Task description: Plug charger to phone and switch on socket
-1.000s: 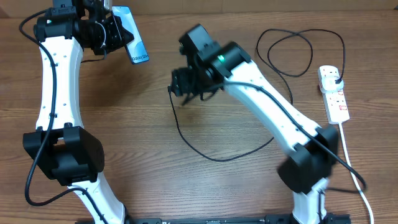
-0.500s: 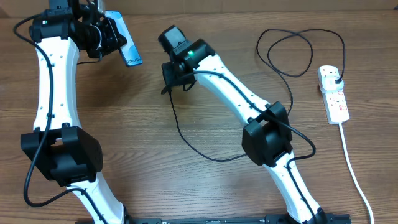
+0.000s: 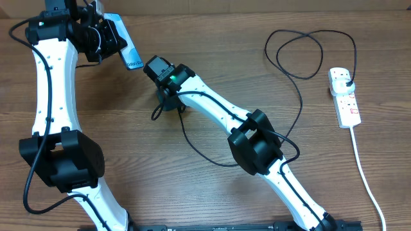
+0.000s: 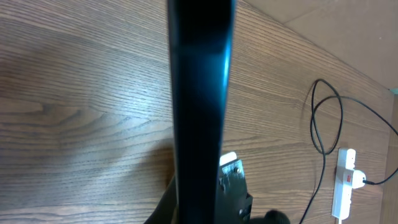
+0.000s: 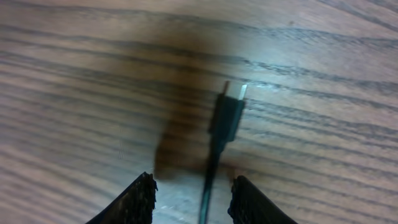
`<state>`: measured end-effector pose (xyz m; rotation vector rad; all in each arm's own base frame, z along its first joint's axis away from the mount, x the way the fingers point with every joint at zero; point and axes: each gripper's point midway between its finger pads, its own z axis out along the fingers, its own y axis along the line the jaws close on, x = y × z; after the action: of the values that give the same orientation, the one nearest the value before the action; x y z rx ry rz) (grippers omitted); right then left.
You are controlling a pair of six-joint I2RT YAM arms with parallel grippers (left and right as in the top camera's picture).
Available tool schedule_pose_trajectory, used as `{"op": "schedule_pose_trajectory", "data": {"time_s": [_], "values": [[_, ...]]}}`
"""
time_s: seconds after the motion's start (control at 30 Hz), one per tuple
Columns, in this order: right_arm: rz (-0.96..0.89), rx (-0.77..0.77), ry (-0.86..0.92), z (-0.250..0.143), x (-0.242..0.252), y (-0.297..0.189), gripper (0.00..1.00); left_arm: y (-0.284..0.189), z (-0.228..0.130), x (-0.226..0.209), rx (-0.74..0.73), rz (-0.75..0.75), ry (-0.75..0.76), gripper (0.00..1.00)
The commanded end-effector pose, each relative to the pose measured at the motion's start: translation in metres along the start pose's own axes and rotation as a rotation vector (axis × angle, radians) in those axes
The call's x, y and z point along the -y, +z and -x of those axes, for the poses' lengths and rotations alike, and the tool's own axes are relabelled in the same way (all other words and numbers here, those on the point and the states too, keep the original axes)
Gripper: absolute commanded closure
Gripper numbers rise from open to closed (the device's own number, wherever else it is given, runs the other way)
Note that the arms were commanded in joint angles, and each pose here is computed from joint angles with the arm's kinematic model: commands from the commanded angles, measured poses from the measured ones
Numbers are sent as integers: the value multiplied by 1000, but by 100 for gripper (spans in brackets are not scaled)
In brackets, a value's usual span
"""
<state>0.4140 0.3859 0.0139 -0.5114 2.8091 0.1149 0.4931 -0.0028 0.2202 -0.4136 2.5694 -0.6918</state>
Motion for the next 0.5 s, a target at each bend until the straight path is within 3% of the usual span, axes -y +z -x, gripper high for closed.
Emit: {"op": "schedule_pose_trajectory", "data": {"time_s": [0.0, 0.47], "values": [[-19, 27, 15, 12, 13, -1, 60, -5, 3, 3, 13, -8, -1, 96], [36, 17, -9, 11, 7, 9, 63, -5, 3, 3, 13, -8, -1, 96]]}}
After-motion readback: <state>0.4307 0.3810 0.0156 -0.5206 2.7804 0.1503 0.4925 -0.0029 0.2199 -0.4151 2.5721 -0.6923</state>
